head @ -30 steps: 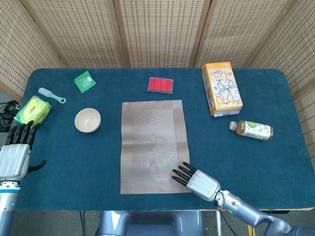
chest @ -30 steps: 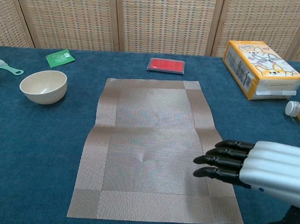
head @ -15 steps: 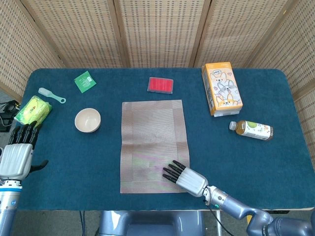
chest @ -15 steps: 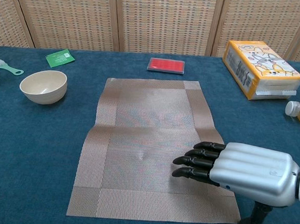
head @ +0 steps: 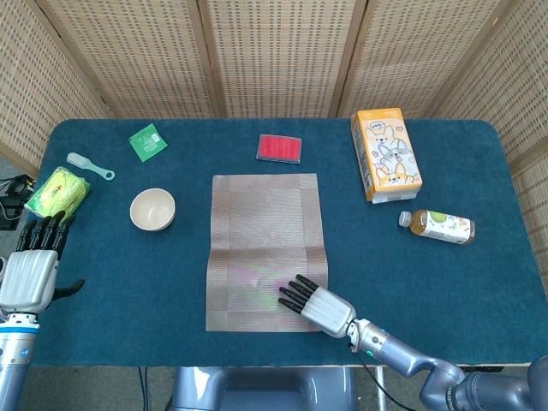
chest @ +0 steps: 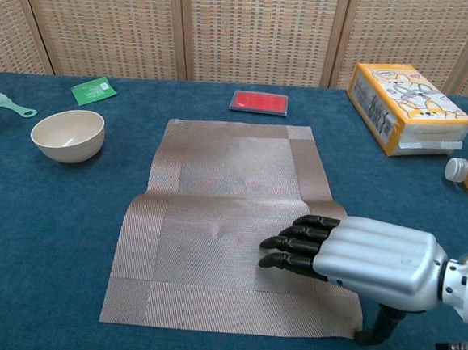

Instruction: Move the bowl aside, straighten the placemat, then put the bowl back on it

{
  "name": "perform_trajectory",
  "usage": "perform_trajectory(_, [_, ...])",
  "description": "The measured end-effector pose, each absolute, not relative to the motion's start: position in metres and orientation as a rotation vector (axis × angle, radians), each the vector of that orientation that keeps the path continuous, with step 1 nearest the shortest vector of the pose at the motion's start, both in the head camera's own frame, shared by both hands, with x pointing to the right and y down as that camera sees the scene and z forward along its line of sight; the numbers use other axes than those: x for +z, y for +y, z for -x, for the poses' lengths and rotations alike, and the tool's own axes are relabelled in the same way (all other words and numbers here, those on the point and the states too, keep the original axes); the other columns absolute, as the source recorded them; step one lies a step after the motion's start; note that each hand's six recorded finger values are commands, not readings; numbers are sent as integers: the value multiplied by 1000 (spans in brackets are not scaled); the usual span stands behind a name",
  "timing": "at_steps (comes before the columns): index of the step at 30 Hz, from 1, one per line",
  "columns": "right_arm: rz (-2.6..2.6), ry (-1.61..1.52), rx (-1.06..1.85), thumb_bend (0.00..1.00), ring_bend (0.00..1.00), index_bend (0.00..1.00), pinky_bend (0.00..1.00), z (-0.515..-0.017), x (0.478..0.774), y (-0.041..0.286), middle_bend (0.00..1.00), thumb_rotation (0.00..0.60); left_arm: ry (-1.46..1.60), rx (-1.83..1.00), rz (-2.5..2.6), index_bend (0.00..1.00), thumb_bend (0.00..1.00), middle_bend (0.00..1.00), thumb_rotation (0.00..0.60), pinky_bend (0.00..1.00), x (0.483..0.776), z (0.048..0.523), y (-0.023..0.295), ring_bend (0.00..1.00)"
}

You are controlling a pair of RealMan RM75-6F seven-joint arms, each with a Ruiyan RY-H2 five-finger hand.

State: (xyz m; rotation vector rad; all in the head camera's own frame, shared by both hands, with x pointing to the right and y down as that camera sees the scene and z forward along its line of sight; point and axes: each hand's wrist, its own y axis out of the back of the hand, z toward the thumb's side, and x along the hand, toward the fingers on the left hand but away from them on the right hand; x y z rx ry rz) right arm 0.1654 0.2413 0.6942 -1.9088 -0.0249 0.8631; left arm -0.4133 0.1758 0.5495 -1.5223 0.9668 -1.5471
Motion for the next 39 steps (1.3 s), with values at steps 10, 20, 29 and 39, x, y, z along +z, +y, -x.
perform_trajectory(10, [1935,-77,837,661,0,91,0,-163,691,233,0,600,958,-1544,1529,0,0,0,600,0,551,411,176,0])
perform_trajectory(20, [1943,-92,832,664,0,421,0,-166,695,231,0,600,943,-1538,1538,0,0,0,600,0,551,409,178,0])
perform_trajectory(29, [1944,-147,801,766,0,665,0,-166,694,226,0,600,944,-1532,1539,0,0,0,600,0,551,408,178,0])
perform_trajectory(39, [1961,-187,695,760,0,679,0,-168,685,229,0,600,923,-1535,1542,0,0,0,600,0,554,406,180,0])
